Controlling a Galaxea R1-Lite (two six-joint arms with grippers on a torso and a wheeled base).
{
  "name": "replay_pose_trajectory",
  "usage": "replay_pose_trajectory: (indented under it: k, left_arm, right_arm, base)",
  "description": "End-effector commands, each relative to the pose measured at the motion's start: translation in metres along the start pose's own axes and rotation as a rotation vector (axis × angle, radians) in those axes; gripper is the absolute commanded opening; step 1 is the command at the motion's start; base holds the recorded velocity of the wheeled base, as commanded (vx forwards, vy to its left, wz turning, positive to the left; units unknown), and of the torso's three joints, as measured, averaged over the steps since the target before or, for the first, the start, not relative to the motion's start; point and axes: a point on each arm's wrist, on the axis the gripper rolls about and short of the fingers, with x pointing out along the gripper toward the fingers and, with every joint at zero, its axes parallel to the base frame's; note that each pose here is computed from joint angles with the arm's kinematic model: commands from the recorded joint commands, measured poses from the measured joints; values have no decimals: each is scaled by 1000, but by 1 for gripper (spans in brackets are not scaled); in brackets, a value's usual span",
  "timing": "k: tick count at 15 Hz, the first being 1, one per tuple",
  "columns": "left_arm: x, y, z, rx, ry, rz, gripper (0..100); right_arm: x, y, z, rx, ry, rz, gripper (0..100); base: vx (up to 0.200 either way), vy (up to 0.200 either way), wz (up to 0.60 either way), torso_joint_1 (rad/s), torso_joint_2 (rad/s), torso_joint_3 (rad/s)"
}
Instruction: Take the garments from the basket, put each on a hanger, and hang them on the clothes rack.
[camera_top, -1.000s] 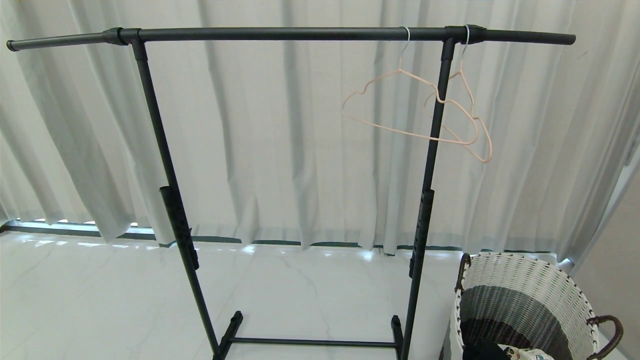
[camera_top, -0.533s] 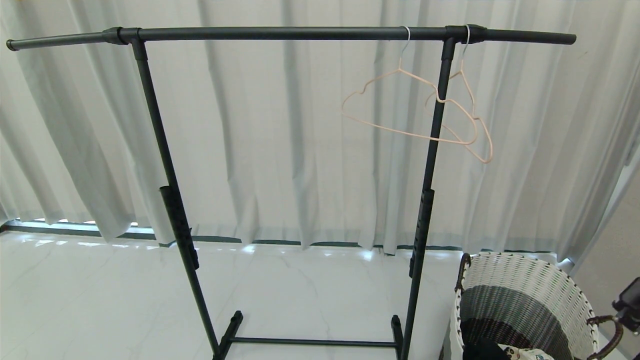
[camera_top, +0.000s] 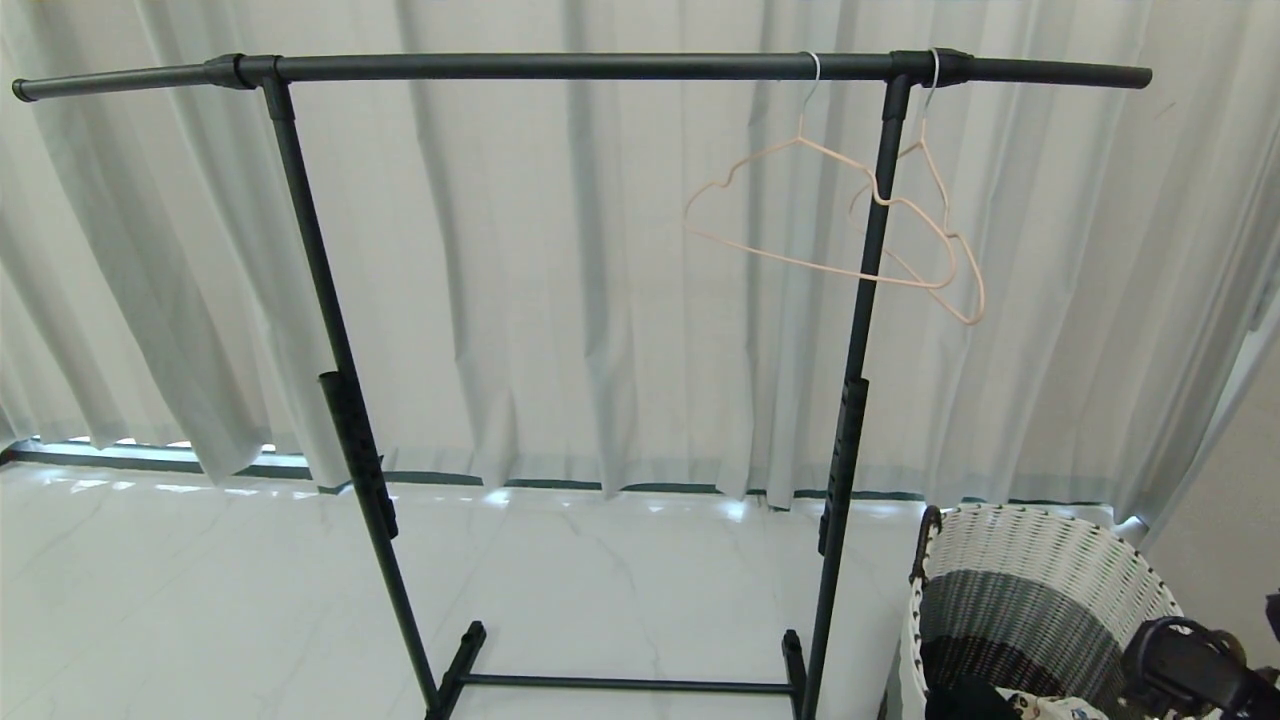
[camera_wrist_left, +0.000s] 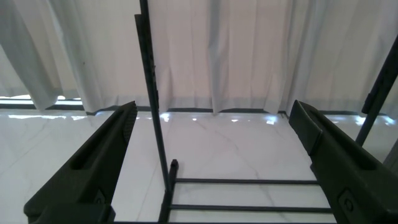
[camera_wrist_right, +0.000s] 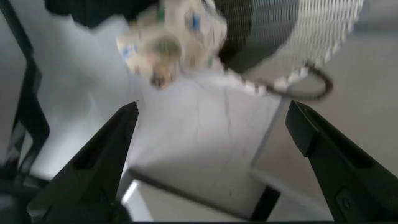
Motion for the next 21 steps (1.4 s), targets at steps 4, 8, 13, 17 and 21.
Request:
replay_pose_trajectory:
  k: [4,8,13,17,21]
  left_arm:
    - [0,0,0,0,0,0,100]
    - [0,0,0,0,0,0,100]
    - [0,0,0,0,0,0,100]
    - [0,0,0,0,0,0,100]
    - [0,0,0,0,0,0,100]
  right_arm:
    - [50,1,27,-169,-16,46,100]
    - [69,0,29,-279,49,-13,100]
    - [79,-4,34,-266,57,-37,100]
    - [66,6,13,-274,84,-1,100]
    - [70,0,11,-242,102,-11,100]
  base:
    - [0,0,0,0,0,0]
    - [0,0,0,0,0,0]
    - [0,0,0,0,0,0]
    - [0,0,0,0,0,0]
    - [0,0,0,0,0,0]
